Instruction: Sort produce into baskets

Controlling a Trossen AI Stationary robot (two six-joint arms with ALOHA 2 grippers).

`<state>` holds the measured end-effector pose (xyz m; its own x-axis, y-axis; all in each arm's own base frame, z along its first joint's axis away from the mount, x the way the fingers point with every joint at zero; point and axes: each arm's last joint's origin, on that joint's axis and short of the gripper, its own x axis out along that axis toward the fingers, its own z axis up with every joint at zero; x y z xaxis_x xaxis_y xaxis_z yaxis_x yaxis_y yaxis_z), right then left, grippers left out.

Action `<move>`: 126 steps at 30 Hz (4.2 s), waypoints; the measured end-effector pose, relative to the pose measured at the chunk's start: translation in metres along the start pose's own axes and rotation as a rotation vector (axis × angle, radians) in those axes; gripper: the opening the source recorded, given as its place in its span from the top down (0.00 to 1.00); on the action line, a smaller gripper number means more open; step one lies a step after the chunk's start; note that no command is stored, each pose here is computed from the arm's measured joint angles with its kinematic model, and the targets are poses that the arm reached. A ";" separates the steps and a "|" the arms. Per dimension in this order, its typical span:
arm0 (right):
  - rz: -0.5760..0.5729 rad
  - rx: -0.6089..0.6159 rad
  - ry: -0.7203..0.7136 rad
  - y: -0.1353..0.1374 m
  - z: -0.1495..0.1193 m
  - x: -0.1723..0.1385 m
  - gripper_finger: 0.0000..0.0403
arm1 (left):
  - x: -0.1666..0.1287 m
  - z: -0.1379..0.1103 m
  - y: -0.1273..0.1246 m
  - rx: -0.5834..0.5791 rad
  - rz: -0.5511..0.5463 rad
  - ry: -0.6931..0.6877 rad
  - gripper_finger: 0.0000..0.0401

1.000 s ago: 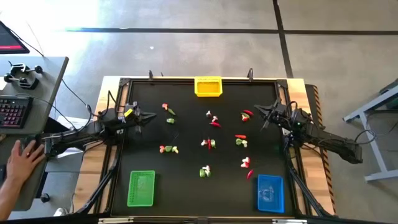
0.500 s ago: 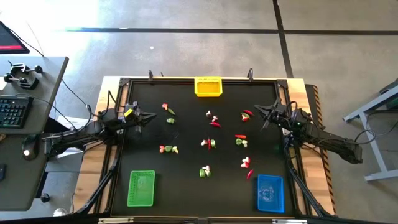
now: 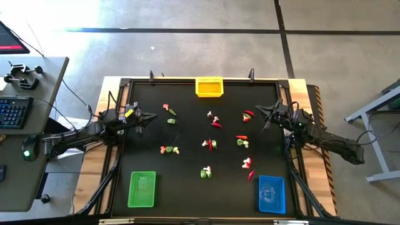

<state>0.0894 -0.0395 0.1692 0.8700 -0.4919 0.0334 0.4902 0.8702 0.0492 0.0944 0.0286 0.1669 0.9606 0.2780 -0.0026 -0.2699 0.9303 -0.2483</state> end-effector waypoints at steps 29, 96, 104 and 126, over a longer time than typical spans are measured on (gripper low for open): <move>0.000 0.000 0.000 0.000 0.000 0.000 1.00 | 0.000 0.007 -0.001 -0.008 0.002 -0.070 1.00; 0.000 0.000 0.000 0.000 0.000 0.000 1.00 | 0.084 0.025 -0.029 0.087 -0.191 0.530 1.00; 0.000 0.000 0.000 0.000 0.000 0.000 1.00 | 0.103 0.024 -0.048 0.159 -0.105 0.747 0.94; 0.000 0.000 0.000 0.000 0.000 0.000 1.00 | 0.112 -0.012 -0.093 0.273 -0.161 1.117 0.54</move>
<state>0.0894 -0.0395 0.1691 0.8700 -0.4919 0.0332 0.4901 0.8703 0.0493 0.2281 -0.0292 0.1782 0.4724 -0.0872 -0.8771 -0.0140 0.9942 -0.1064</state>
